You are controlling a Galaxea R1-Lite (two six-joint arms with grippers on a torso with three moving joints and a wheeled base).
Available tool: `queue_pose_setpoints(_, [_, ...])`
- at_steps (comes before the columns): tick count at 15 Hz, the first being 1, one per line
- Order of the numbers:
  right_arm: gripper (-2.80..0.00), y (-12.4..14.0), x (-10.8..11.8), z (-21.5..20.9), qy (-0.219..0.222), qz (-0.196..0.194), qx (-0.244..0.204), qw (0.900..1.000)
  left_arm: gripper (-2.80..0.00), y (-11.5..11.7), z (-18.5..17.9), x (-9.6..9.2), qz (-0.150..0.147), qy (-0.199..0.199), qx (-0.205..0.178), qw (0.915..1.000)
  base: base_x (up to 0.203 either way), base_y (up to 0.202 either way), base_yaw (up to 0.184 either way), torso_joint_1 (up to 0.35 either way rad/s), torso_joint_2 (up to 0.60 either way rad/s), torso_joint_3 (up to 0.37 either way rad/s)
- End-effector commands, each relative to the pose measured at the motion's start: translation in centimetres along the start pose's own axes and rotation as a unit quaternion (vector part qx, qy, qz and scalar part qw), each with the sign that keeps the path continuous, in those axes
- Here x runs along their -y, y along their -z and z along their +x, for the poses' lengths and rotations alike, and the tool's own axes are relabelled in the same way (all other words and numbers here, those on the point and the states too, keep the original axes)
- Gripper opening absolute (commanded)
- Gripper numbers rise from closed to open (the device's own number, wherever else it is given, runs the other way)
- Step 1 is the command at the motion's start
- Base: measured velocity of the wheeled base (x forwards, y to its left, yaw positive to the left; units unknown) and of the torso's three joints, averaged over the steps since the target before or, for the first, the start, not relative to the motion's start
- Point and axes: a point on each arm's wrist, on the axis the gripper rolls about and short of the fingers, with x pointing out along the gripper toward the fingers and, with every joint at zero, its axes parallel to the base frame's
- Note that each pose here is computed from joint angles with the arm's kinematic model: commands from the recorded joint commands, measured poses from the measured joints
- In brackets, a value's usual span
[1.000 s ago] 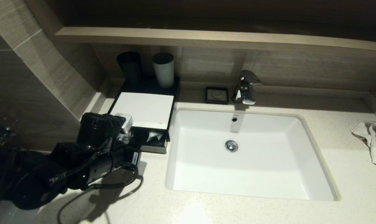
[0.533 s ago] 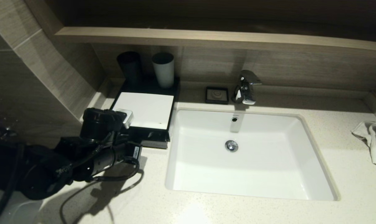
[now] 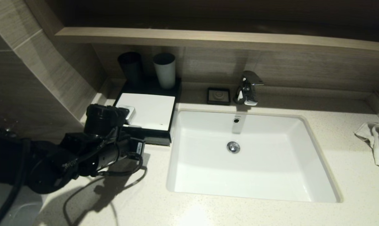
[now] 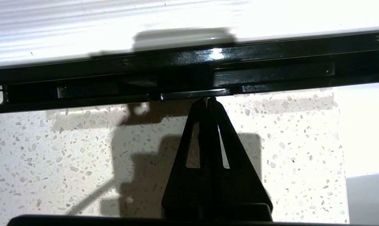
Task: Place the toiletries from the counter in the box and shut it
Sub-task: Close the drawer
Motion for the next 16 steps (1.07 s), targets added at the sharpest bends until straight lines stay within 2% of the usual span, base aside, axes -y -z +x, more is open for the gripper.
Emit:
queue_pose_setpoints(1, [-2.80, 0.0, 0.0, 0.0, 0.000, 0.000, 0.000, 1.000, -2.80, -0.1, 0.3, 0.0, -0.001, -0.002, 0.001, 1.0000, 0.000, 0.000, 0.000, 0.000, 0.00, 0.000])
queue_pose_setpoints(6, [-2.80, 0.0, 0.0, 0.0, 0.000, 0.000, 0.000, 1.000, -2.80, -0.5, 0.5, 0.1, -0.003, -0.001, 0.010, 0.9999, 0.000, 0.000, 0.000, 0.000, 0.00, 0.000])
queue_pose_setpoints(9, [-2.80, 0.0, 0.0, 0.0, 0.000, 0.000, 0.000, 1.000, -2.80, -0.8, 0.5, 0.1, -0.007, -0.001, 0.029, 0.9995, 0.000, 0.000, 0.000, 0.000, 0.00, 0.000])
queue_pose_setpoints(16, [-2.80, 0.0, 0.0, 0.0, 0.000, 0.000, 0.000, 1.000, -2.80, -0.8, -0.5, -0.1, -0.009, 0.001, 0.033, 0.9994, 0.000, 0.000, 0.000, 0.000, 0.00, 0.000])
